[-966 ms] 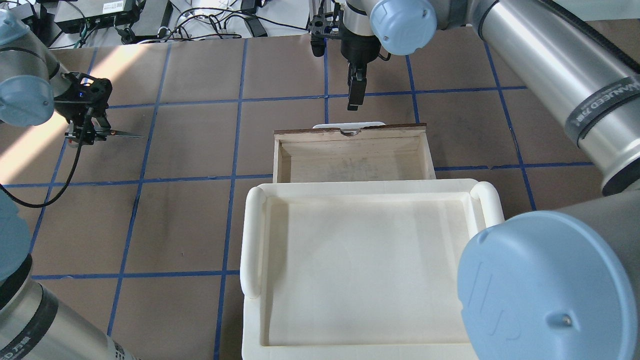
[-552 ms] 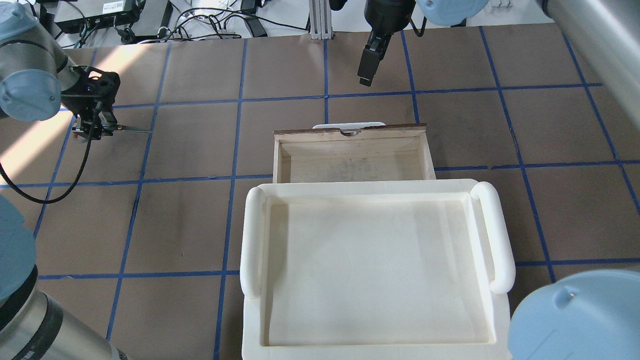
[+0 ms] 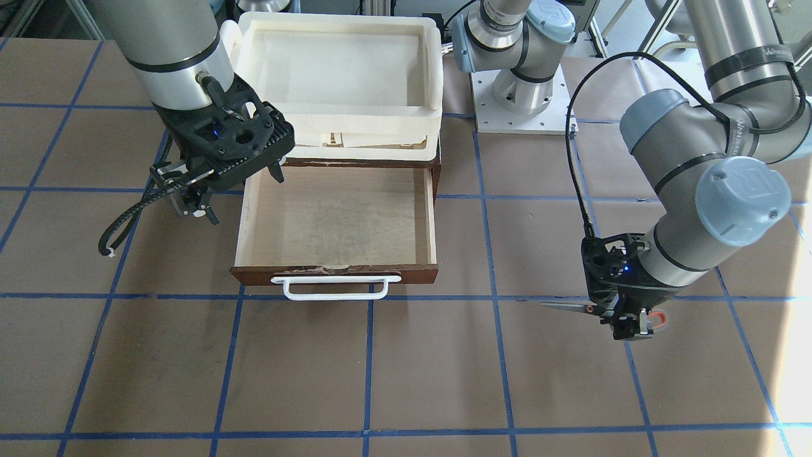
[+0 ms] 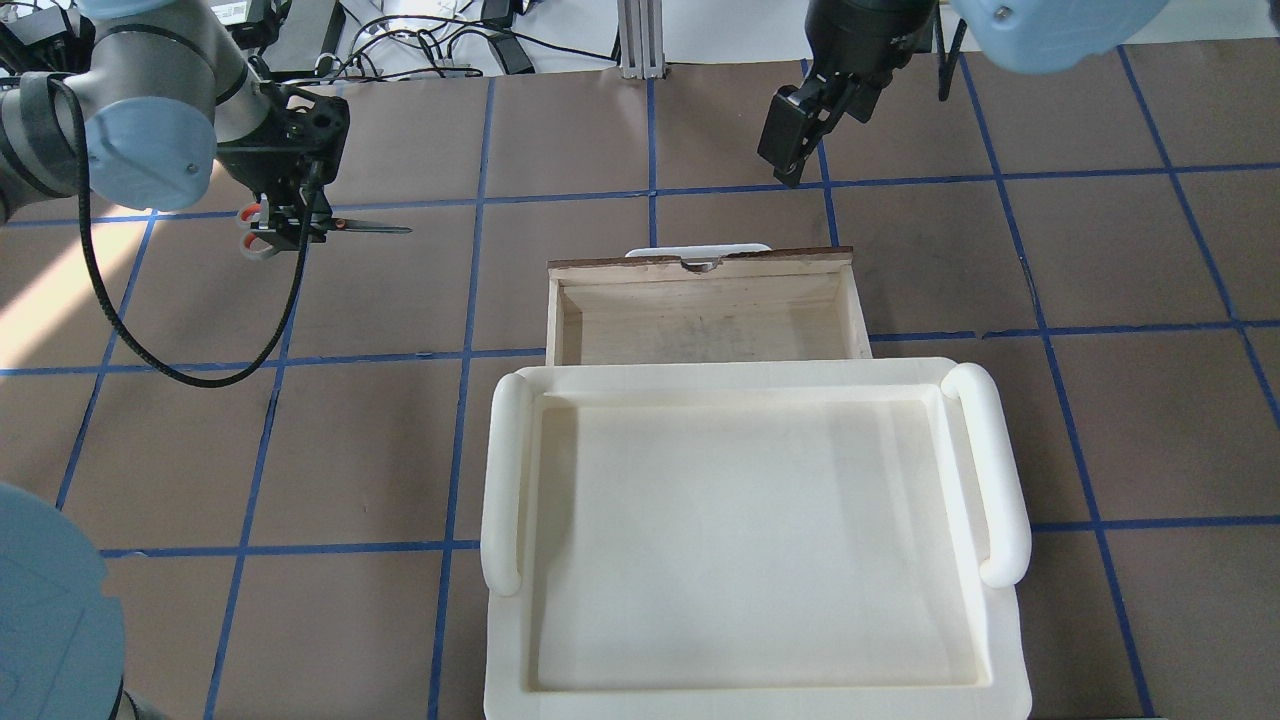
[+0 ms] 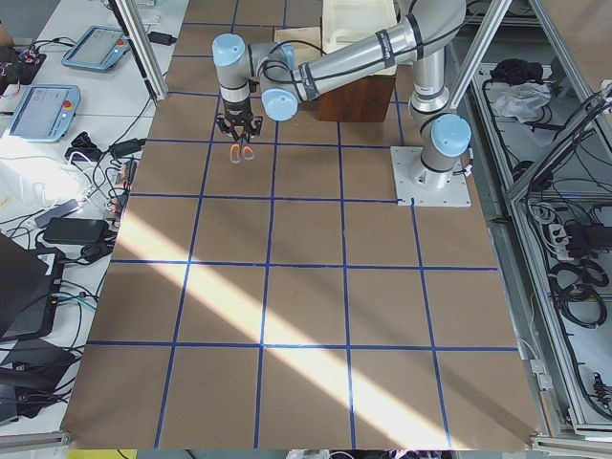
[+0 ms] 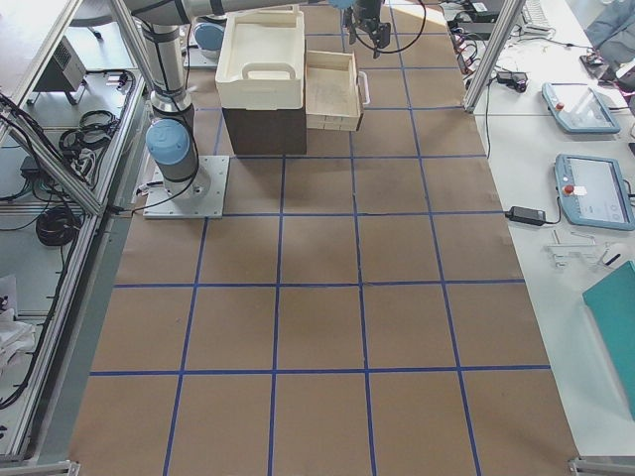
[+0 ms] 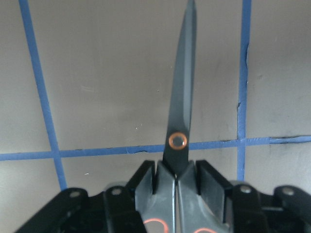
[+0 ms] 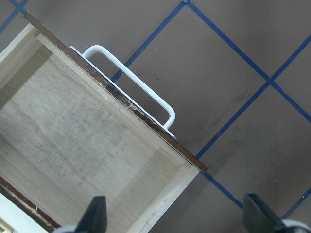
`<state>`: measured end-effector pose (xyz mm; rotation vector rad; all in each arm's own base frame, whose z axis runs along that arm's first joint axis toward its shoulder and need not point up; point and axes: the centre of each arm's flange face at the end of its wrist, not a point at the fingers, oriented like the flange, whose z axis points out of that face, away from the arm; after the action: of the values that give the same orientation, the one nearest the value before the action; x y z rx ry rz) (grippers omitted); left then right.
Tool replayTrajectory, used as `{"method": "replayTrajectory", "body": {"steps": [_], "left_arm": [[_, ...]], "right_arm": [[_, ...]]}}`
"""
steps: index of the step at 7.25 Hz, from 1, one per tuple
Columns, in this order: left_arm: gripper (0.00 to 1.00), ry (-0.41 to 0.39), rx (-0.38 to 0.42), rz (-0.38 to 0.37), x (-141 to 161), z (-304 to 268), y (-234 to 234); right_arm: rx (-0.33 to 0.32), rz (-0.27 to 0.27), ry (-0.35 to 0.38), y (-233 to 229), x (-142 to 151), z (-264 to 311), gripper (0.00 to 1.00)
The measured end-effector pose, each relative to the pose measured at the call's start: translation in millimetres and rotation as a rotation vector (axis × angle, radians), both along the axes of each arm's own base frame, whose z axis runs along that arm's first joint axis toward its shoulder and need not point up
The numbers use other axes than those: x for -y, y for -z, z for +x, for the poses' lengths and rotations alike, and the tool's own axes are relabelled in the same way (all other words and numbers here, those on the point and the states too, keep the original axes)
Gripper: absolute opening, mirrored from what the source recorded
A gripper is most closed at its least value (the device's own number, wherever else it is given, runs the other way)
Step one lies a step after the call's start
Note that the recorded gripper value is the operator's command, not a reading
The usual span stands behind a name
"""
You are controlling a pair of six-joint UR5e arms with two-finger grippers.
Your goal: Place scissors in drawer with both arms
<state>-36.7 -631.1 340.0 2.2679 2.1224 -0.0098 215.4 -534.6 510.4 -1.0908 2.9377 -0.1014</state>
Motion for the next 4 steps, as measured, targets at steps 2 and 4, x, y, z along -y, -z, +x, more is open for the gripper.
{"method": "replayTrajectory", "body": {"steps": [2, 4], "left_arm": [[0.00, 0.053, -0.048, -0.029, -22, -65, -35], [0.00, 0.085, -0.076, -0.053, -48, -133, -59]], "right_arm": [[0.005, 0.005, 0.173, -4, -45, -8, 1.00], [0.018, 0.009, 0.361, -6, -74, -13, 1.00]]}}
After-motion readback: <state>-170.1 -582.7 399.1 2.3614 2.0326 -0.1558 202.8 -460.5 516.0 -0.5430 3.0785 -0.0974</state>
